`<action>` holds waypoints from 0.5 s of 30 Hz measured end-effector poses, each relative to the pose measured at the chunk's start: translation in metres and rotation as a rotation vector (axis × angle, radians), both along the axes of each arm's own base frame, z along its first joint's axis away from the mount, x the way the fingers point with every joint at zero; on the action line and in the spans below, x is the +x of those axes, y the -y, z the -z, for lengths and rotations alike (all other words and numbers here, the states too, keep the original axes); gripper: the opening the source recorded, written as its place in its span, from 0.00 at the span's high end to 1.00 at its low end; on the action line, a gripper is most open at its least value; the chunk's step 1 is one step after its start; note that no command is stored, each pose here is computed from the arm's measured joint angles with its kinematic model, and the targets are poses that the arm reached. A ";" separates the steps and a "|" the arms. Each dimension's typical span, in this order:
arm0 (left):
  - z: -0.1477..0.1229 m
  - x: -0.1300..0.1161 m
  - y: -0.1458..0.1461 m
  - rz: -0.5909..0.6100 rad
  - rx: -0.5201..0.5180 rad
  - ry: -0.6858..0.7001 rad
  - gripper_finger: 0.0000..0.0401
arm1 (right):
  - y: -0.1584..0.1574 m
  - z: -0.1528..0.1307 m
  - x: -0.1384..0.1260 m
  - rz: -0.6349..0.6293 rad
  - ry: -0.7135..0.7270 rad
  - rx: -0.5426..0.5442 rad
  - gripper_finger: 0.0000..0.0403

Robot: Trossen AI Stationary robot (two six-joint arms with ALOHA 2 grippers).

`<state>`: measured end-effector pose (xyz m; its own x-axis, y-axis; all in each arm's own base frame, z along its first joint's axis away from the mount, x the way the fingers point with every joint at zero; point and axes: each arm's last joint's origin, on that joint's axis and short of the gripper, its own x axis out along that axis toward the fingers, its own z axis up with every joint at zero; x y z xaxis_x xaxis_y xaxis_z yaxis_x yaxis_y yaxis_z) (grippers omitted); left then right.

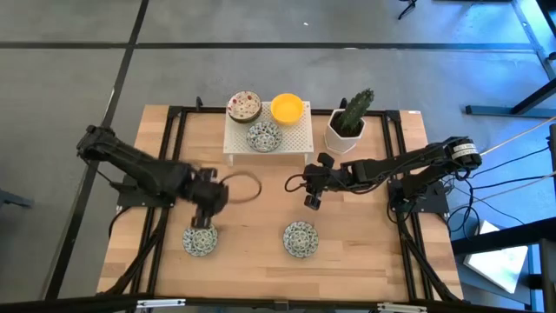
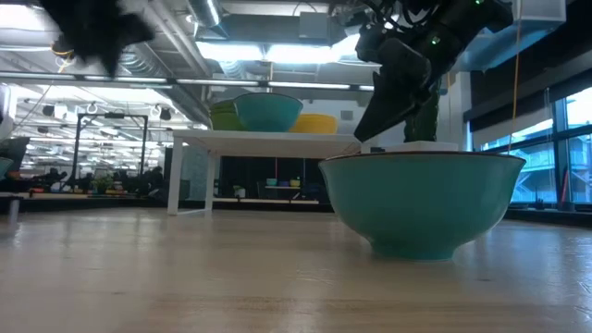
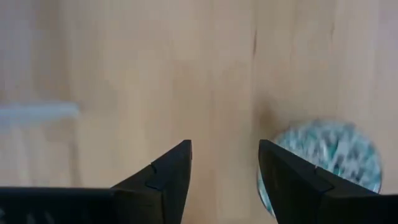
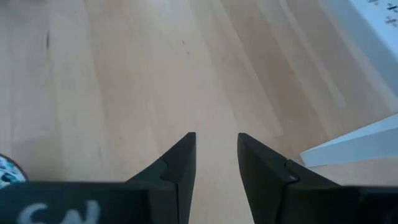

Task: Pick & Place Mini bowls
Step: Stack the left blue patterned bowl on top of the blue patterned bowl on the shelf

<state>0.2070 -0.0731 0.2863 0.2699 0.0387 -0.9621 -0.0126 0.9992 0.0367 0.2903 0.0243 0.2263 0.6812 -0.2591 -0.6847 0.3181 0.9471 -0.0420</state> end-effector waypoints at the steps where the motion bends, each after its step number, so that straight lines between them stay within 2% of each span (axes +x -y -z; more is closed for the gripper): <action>1: 0.010 -0.005 0.006 -0.001 0.003 -0.030 0.55 | -0.001 0.000 0.000 -0.003 0.003 0.004 0.71; 8: 0.070 -0.024 0.019 -0.060 -0.001 -0.121 0.57 | -0.009 -0.003 0.002 -0.033 0.047 0.010 0.71; 15: 0.094 -0.028 0.021 -0.078 -0.134 -0.160 0.57 | -0.015 -0.004 0.002 -0.044 0.060 0.021 0.71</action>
